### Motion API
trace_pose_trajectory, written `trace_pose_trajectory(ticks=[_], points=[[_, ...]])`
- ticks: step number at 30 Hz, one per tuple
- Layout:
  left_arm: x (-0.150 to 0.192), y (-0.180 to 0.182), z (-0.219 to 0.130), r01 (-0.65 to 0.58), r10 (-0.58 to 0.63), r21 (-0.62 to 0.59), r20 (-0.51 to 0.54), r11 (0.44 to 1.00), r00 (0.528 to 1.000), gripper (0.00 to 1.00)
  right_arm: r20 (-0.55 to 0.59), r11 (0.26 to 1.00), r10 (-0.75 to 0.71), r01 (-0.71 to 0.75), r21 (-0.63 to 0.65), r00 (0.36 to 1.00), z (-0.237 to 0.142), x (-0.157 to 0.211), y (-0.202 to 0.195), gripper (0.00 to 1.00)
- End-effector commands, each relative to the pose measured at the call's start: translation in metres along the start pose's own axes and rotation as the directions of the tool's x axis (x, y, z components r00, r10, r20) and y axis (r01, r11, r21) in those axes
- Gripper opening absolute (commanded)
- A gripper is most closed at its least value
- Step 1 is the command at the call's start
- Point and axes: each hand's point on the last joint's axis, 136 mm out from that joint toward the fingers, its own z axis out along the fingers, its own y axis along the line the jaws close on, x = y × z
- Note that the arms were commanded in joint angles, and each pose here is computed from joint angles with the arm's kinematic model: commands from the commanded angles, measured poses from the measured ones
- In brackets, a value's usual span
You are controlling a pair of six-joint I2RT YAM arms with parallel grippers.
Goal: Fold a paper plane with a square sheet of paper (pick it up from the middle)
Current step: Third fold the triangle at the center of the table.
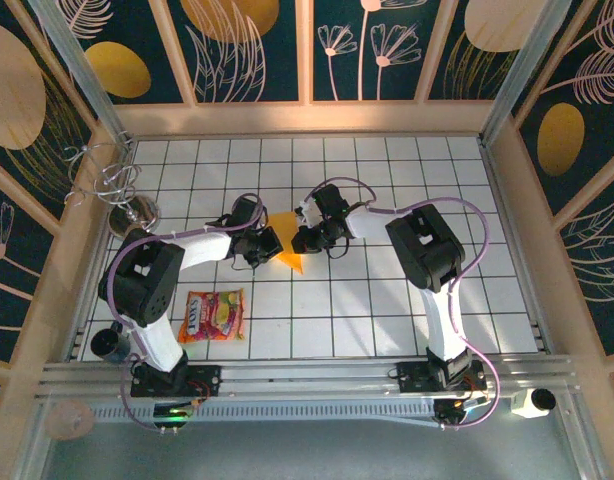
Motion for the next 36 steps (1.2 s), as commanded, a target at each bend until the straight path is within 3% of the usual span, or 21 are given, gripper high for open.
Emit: trace_pose_trajectory(ticks=[1, 21, 32, 36], points=[[0.008, 0.017, 0.006, 0.025, -0.026, -0.054, -0.022, 0.998, 0.999, 0.10, -0.041, 0.997, 0.042, -0.040, 0.062, 0.998, 0.009, 0.012, -0.017, 0.05], [0.010, 0.026, 0.014, 0.034, -0.036, -0.080, -0.027, 0.996, 0.999, 0.09, -0.027, 0.998, 0.045, -0.043, 0.044, 0.999, 0.005, 0.003, -0.009, 0.05], [0.011, 0.036, 0.016, 0.044, -0.047, -0.110, -0.024, 0.993, 0.999, 0.09, 0.056, 0.996, 0.091, -0.091, -0.003, 0.994, -0.025, -0.021, 0.010, 0.21], [0.011, 0.037, 0.017, 0.050, -0.052, -0.113, -0.020, 0.992, 0.998, 0.09, 0.116, 0.993, 0.119, -0.120, 0.001, 0.986, -0.044, -0.029, 0.012, 0.32]])
